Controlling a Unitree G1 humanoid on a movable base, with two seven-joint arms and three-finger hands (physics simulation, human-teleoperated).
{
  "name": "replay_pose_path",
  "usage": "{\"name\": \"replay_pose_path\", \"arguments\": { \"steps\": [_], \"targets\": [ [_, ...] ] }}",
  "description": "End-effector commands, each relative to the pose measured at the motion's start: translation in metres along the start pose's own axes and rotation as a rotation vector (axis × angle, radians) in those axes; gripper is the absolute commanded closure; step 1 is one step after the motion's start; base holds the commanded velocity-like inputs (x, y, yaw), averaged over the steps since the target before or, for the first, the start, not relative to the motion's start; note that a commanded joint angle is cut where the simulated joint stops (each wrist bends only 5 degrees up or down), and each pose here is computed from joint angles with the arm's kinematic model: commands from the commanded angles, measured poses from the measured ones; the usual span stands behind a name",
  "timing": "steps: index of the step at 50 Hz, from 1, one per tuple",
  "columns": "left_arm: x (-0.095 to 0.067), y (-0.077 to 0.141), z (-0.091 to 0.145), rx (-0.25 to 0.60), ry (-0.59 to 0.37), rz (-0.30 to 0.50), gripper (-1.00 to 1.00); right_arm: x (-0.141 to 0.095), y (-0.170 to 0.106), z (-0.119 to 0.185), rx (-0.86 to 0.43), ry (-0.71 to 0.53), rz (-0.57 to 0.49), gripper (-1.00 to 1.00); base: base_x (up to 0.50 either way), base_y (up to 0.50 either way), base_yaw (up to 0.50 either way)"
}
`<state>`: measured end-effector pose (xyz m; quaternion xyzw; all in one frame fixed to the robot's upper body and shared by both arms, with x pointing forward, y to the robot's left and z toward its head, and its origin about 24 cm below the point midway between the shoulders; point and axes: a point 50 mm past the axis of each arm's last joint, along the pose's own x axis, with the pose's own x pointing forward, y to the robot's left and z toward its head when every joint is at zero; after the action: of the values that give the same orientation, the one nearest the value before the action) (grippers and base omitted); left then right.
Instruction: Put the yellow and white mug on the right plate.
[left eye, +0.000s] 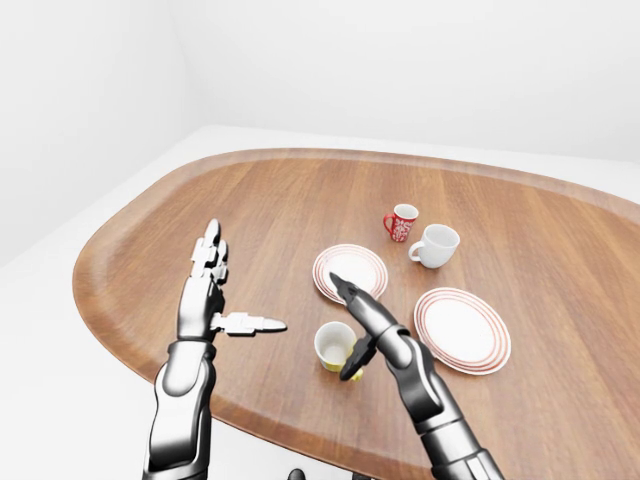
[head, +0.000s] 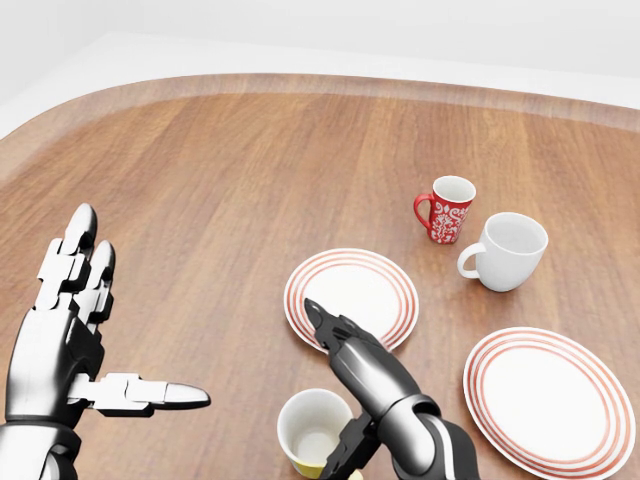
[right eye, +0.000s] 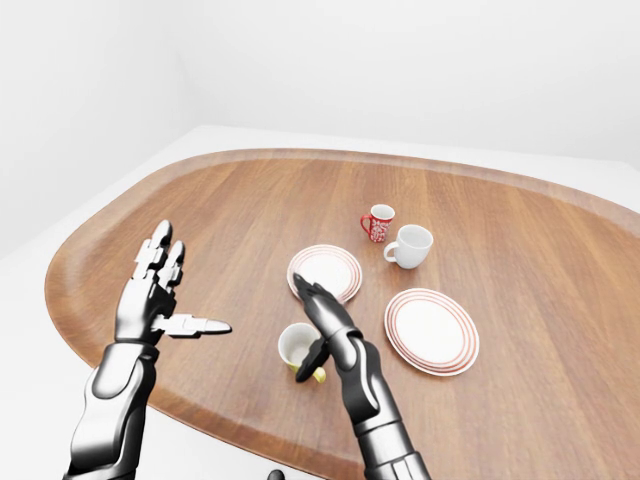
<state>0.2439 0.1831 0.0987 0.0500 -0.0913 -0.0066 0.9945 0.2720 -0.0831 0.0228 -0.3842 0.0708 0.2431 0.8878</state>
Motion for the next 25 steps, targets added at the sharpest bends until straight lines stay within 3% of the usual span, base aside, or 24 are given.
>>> {"name": "replay_pose_path", "arguments": {
  "steps": [1,25],
  "targets": [
    [-0.001,-0.001,0.001,0.001,-0.005,-0.004,-1.00,0.004,0.008,-0.013,0.009,0.054,0.014,-1.00,0.00,0.00,0.00],
    [-0.001,-0.002,0.001,0.004,-0.005,-0.008,-1.00,0.015,0.013,-0.020,0.010,0.098,0.032,-1.00,0.00,0.00,0.00]
  ]
}}
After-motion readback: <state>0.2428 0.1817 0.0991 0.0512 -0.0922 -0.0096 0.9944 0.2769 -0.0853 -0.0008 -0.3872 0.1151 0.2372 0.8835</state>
